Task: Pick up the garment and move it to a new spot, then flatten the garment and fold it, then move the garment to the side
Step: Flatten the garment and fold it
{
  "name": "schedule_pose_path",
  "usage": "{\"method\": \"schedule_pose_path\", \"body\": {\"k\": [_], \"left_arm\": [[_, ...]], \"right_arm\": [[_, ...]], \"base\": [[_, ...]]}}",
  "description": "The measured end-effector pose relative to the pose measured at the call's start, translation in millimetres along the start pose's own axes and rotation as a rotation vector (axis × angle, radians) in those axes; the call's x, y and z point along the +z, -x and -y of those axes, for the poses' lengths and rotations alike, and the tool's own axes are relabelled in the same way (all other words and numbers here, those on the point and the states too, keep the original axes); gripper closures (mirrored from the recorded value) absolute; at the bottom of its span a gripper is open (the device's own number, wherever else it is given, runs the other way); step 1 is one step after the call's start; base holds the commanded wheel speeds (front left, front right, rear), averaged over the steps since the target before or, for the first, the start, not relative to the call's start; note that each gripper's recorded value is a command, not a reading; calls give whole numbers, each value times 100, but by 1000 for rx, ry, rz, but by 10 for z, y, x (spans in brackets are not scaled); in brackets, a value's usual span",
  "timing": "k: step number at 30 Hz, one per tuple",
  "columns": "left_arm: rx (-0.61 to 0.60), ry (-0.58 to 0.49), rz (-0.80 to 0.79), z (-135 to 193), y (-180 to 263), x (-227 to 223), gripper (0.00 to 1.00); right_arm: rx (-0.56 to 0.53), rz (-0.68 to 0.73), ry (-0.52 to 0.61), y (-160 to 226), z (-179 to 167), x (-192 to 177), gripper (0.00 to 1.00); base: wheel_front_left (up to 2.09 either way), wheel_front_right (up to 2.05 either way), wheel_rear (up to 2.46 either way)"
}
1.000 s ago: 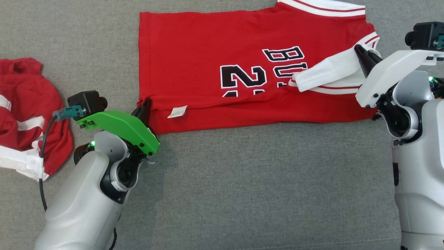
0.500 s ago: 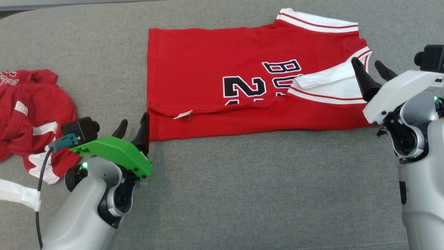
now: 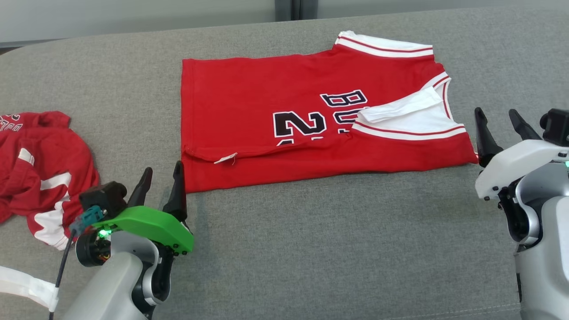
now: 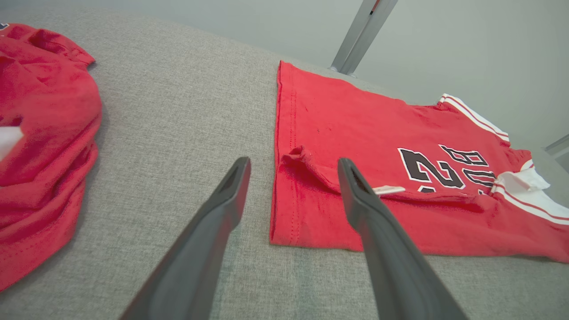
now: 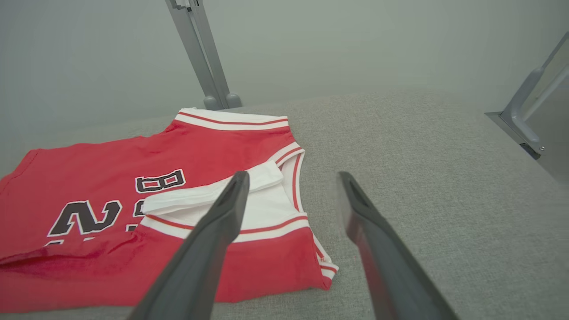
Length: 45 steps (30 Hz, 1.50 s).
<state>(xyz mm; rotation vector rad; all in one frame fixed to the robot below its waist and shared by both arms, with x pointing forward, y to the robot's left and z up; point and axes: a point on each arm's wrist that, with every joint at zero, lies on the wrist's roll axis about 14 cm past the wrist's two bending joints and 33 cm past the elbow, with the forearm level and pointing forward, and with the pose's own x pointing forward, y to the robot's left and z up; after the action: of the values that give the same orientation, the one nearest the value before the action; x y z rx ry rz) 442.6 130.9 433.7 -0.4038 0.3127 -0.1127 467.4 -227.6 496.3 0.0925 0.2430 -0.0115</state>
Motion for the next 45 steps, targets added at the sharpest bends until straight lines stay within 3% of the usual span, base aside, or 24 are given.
{"method": "schedule_pose_path", "body": {"k": [5, 14, 31, 32, 33, 34, 35, 45], "left_arm": [[-3, -42, -3, 4, 8, -99, 0], [8, -103, -52, -46, -84, -295, 0], [52, -128, -195, -186, -350, -711, 0], [50, -127, -209, -180, -358, -737, 0], [47, -126, -221, -176, -364, -754, 1], [42, -125, -229, -169, -367, -764, 57], [39, -126, -237, -168, -367, -779, 100], [3, -96, -223, -89, -244, -728, 100]], "right_arm": [[-34, 15, 28, 29, 61, -115, 0], [-77, -82, 39, -66, 153, -492, 0], [-103, -365, 32, -265, 173, -1252, 0], [-97, -384, 38, -268, 155, -1282, 15], [-93, -393, 40, -267, 142, -1296, 62], [-93, -394, 40, -267, 141, -1296, 100], [-90, -395, 42, -267, 132, -1295, 100], [-92, -293, 20, -69, 114, -1092, 100]], "base": [[0, 0, 0], [0, 0, 0], [0, 0, 0], [0, 0, 0], [0, 0, 0], [0, 0, 0], [0, 0, 0], [0, 0, 0]]}}
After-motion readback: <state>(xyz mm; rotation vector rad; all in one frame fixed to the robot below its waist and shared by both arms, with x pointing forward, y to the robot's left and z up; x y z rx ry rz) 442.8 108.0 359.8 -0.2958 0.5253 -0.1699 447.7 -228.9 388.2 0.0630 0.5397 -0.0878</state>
